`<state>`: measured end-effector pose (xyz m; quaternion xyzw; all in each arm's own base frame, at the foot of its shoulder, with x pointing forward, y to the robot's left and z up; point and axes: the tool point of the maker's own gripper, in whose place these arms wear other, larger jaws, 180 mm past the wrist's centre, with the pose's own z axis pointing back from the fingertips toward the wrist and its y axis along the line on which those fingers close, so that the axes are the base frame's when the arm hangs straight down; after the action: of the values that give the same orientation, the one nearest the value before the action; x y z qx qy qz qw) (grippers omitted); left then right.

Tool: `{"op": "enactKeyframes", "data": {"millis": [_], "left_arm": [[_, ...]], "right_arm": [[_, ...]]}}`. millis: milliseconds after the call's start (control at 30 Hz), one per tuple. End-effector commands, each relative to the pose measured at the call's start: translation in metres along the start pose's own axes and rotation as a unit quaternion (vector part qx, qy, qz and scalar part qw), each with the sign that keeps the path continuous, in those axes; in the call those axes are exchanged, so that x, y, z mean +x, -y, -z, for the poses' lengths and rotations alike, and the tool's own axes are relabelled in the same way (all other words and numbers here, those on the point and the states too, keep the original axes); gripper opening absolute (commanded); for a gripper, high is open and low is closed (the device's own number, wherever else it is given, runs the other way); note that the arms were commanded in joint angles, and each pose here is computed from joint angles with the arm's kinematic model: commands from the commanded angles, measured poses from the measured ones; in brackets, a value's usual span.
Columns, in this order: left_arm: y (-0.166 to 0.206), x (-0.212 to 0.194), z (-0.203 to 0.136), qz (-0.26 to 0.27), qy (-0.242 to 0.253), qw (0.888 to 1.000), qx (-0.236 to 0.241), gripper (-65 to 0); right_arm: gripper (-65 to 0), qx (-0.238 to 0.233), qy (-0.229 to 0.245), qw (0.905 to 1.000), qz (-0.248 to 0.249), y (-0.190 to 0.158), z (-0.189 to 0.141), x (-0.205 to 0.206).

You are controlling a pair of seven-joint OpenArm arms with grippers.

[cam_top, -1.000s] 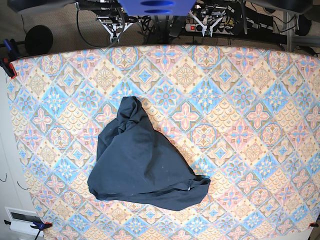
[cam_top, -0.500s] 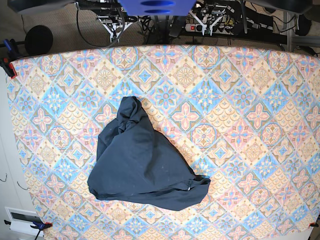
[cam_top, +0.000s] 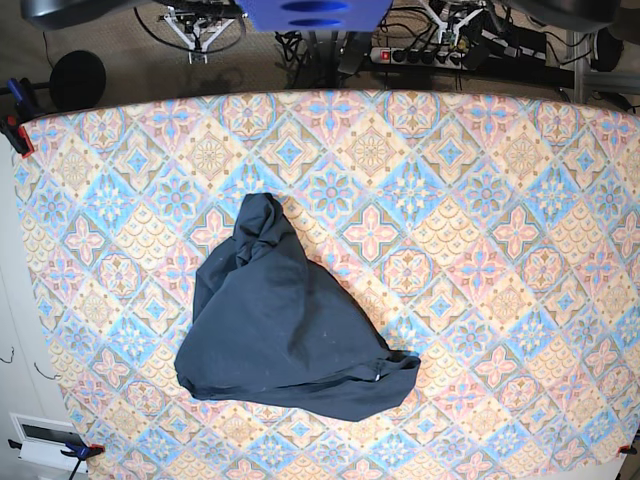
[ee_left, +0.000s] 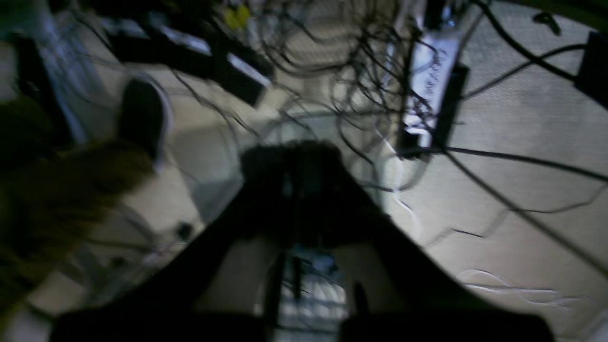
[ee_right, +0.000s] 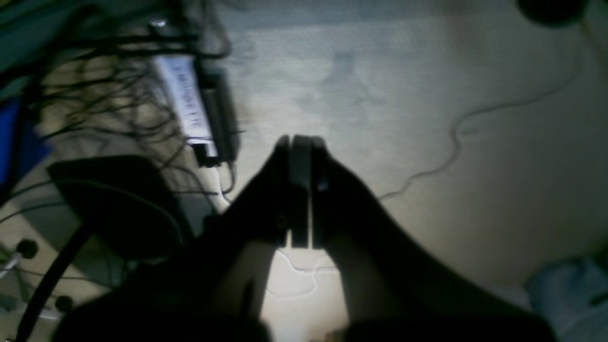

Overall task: Layout the t-shirt on the table in an organized manner, then fold the t-shirt properly
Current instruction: 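Lower both arms from rest toward the crumpled navy t-shirt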

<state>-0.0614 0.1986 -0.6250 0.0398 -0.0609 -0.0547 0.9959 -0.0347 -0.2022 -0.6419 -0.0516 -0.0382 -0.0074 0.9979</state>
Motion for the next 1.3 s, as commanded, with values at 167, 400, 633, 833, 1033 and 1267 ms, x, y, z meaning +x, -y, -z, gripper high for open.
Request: {"op": "enactKeyframes", "data": {"millis": [167,400,633,833,1033,1267], "left_arm": [[0.013,0.018,-0.042,0.039,0.076,0.996,-0.024,-65.0],[0.024,0.028,-0.076,0.046,0.102,0.993,-0.039,-65.0],[0.022,0.053,-0.118,0.068,0.157,0.984,-0.045,-65.0],[0.014,0.07,-0.148,0.073,0.192,0.978,-0.04,-65.0],[0.004,0.105,-0.186,0.066,0.249,0.966,-0.024,-65.0],[0.009,0.139,-0.218,0.067,0.303,0.95,-0.029,-65.0]], "right_arm": [[-65.0,-0.038,0.029,0.9988,-0.016,0.04,-0.019,-0.008],[-65.0,-0.04,0.072,0.9961,-0.031,0.044,-0.045,-0.003],[-65.0,-0.085,0.126,0.9884,-0.005,0.083,-0.081,0.014],[-65.0,-0.087,0.173,0.9808,-0.022,0.083,-0.113,0.035],[-65.0,-0.085,0.236,0.9673,-0.038,0.077,-0.152,0.07],[-65.0,-0.058,0.3,0.9523,-0.005,0.065,-0.196,0.102]]}}
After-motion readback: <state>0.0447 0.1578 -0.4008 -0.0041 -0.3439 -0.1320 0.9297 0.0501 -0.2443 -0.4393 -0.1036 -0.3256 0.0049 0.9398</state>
